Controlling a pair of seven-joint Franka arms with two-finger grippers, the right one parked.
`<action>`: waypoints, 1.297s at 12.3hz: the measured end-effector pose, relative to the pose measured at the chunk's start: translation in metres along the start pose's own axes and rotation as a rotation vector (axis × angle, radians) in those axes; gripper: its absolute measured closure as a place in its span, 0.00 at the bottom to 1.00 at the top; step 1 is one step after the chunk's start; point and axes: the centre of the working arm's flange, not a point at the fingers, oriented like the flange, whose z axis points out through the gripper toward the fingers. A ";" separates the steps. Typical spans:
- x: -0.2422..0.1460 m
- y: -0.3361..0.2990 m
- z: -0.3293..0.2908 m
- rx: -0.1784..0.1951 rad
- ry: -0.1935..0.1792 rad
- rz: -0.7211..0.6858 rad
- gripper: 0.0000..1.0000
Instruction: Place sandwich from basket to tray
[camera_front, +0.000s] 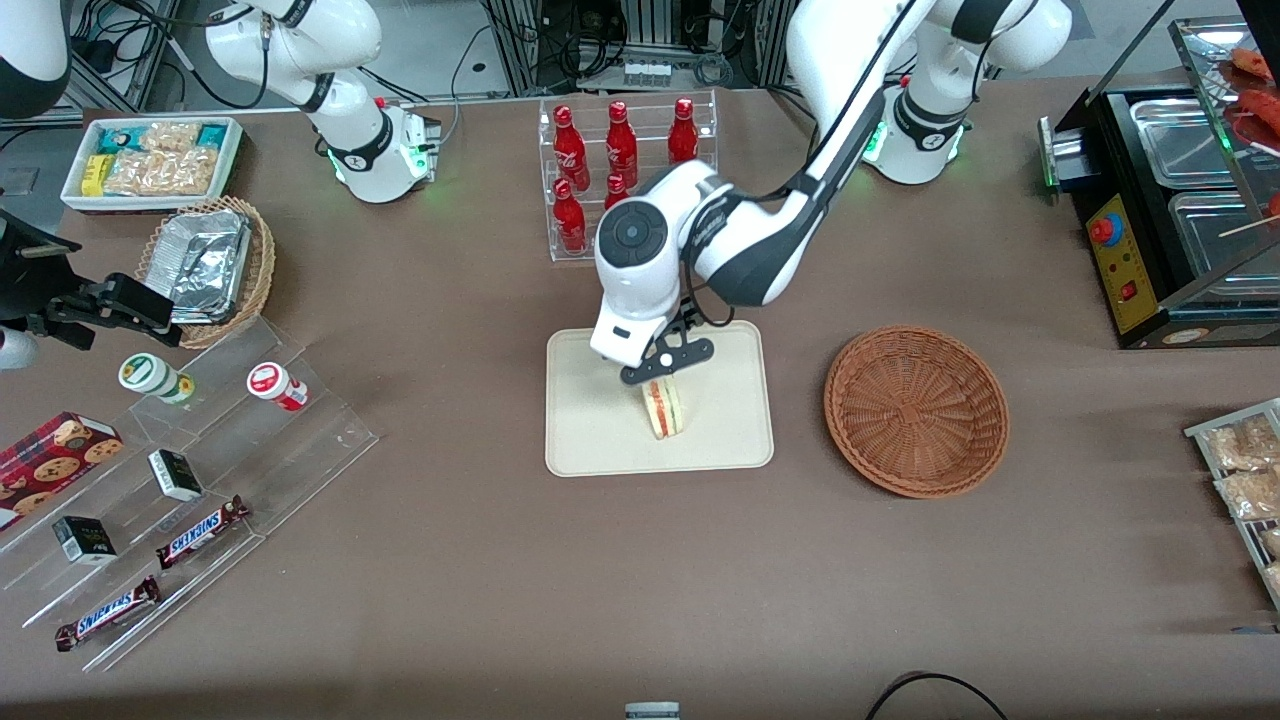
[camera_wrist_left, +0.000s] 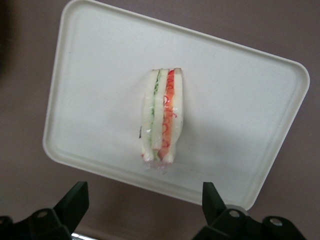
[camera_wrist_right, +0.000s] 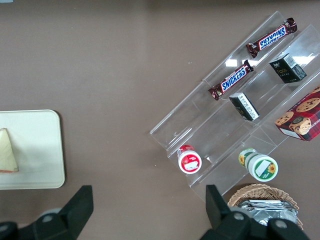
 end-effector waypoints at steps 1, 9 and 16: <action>0.003 -0.008 -0.011 0.020 -0.003 0.020 0.00; 0.092 -0.114 -0.050 0.118 -0.057 0.089 0.00; 0.138 -0.240 -0.102 0.062 -0.085 0.191 0.00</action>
